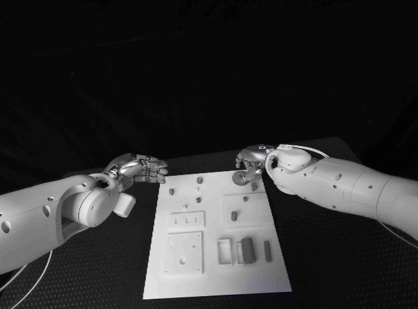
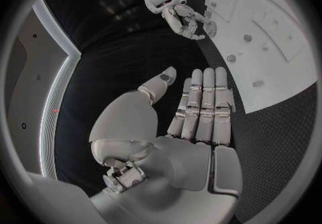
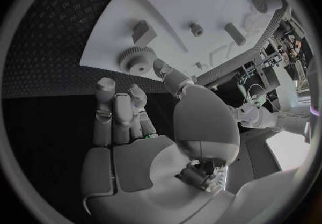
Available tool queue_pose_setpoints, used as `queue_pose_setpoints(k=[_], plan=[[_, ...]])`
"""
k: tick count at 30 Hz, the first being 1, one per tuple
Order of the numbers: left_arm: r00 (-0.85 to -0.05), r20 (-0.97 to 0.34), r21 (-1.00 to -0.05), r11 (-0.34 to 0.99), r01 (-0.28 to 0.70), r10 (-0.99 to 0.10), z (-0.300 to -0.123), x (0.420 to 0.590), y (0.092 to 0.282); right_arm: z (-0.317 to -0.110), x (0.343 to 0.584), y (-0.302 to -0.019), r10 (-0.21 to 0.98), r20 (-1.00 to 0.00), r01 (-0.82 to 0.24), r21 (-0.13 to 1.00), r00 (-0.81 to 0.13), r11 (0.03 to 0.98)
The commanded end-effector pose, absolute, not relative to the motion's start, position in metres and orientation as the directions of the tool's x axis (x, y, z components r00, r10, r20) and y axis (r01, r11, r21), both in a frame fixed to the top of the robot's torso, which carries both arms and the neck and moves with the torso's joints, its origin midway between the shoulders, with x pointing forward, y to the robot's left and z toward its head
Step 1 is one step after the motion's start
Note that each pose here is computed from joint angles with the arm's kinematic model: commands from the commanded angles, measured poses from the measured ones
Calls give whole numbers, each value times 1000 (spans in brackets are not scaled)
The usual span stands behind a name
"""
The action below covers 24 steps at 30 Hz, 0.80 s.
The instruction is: Assemble the parts on the task board
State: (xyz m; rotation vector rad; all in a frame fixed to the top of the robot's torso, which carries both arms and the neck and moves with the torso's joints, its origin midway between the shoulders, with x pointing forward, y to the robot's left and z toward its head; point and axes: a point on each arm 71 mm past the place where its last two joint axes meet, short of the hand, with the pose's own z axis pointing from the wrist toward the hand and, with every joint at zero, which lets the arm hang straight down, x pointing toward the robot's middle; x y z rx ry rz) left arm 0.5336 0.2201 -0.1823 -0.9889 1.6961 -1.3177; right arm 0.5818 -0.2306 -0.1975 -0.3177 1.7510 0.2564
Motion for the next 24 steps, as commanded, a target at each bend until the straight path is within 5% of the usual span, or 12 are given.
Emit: queue_pose_setpoints(k=[1, 24], plan=[[-428, -100, -980, 164, -116, -898, -182, 533, 217, -200, 582, -231, -94, -976, -358, -18, -194, 934], [-428, -98, -978, 166, -125, -898, -184, 533, 218, -216, 581, -235, -110, -958, -337, -14, -267, 941]])
